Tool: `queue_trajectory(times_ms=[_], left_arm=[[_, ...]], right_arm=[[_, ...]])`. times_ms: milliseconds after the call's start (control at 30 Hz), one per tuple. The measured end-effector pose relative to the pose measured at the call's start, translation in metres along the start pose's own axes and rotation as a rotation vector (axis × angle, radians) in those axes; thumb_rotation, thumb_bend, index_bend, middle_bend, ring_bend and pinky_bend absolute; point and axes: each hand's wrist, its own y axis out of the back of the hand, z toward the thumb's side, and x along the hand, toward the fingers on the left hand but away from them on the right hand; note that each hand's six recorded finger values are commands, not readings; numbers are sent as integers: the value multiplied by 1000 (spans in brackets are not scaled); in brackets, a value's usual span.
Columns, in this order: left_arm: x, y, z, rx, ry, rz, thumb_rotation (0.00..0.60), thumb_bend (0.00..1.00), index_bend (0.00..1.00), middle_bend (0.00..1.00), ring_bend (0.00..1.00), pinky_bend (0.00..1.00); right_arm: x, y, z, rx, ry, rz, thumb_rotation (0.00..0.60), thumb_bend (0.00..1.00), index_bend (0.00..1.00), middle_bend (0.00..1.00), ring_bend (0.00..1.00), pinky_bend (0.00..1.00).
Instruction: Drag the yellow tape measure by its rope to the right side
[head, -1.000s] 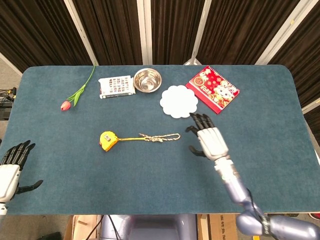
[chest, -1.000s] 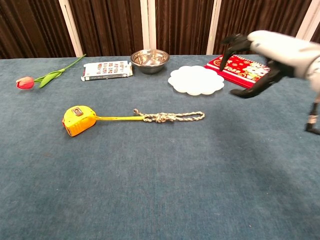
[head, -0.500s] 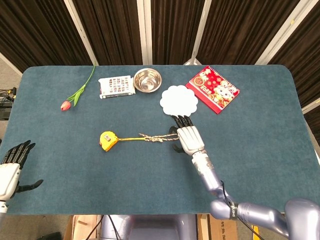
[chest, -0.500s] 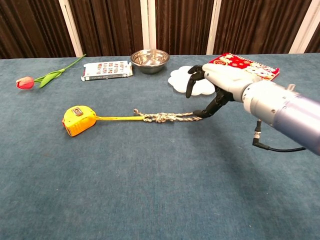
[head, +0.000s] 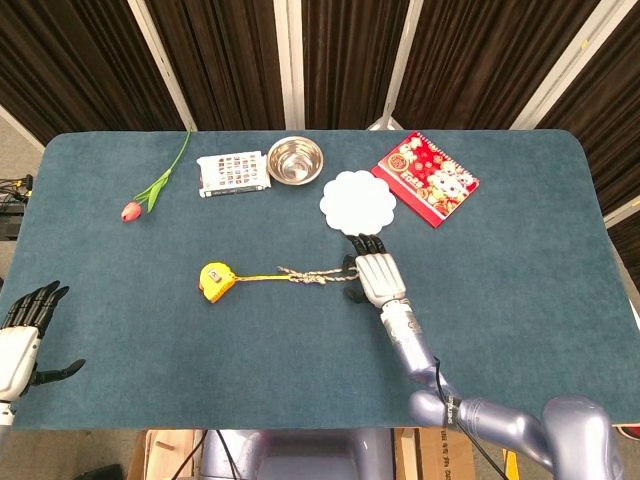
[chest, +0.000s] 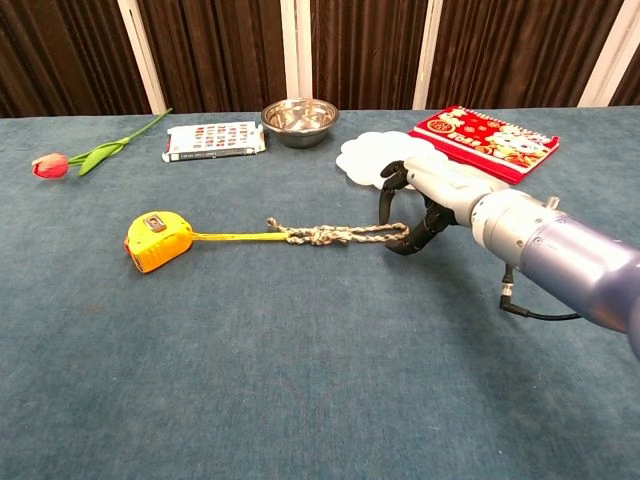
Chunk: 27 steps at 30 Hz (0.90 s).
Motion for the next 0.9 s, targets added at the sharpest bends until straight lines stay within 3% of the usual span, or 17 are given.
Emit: queue_trajectory(times_ms=[900], left_arm=[[1, 0, -1, 0, 2, 0, 600, 0, 0, 0, 0, 0]], right_arm=[[-10, -10, -4, -13, -25, 6, 600, 360, 530, 132, 0, 0]])
